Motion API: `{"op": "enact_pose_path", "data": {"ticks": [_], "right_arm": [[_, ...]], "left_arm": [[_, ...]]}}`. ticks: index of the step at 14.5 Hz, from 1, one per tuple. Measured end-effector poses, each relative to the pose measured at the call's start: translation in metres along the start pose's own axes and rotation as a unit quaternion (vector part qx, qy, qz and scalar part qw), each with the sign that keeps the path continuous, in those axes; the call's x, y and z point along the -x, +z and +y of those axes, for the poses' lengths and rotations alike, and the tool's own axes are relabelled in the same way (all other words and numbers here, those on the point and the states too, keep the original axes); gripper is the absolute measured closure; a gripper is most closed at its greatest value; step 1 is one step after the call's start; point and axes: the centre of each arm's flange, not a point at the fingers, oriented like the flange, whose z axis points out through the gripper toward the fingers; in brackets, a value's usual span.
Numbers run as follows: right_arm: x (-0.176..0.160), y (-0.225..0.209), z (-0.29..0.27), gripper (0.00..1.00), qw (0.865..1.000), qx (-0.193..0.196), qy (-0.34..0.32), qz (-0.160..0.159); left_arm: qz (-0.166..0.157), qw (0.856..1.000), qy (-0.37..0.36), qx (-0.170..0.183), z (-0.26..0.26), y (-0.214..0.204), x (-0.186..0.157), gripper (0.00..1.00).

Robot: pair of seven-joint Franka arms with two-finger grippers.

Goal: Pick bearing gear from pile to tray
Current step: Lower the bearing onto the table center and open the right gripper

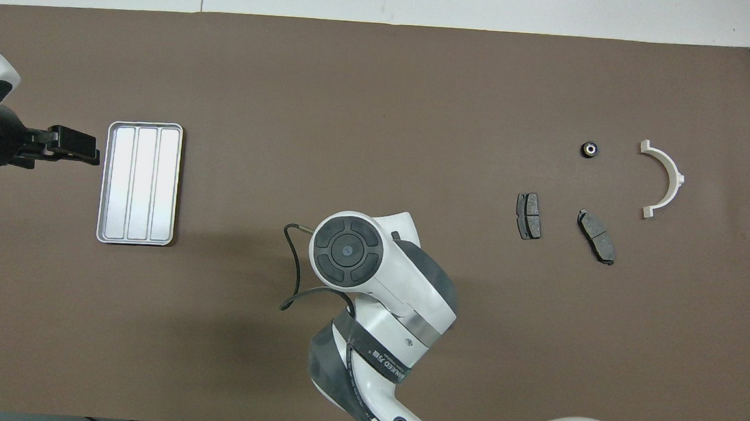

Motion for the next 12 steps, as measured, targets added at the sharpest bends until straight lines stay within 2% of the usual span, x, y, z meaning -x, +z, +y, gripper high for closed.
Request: {"op": "enact_pose_path", "data": {"ticks": [2,5,12], "right_arm": [[0.005,0.028,-0.005,0.76,1.000,0.009,0.004,0.013],[0.012,0.057,-0.010,0.76,1.000,0.014,0.002,0.011],[0.007,0.059,-0.010,0.76,1.000,0.005,0.002,0.016]], "left_arm": [[-0.001,1.000,0.000,0.000,0.000,0.001,0.000,0.00],[-0.001,1.000,0.000,0.000,0.000,0.001,0.000,0.00],[0.001,1.000,0.000,0.000,0.000,0.001,0.000,0.00]]}}
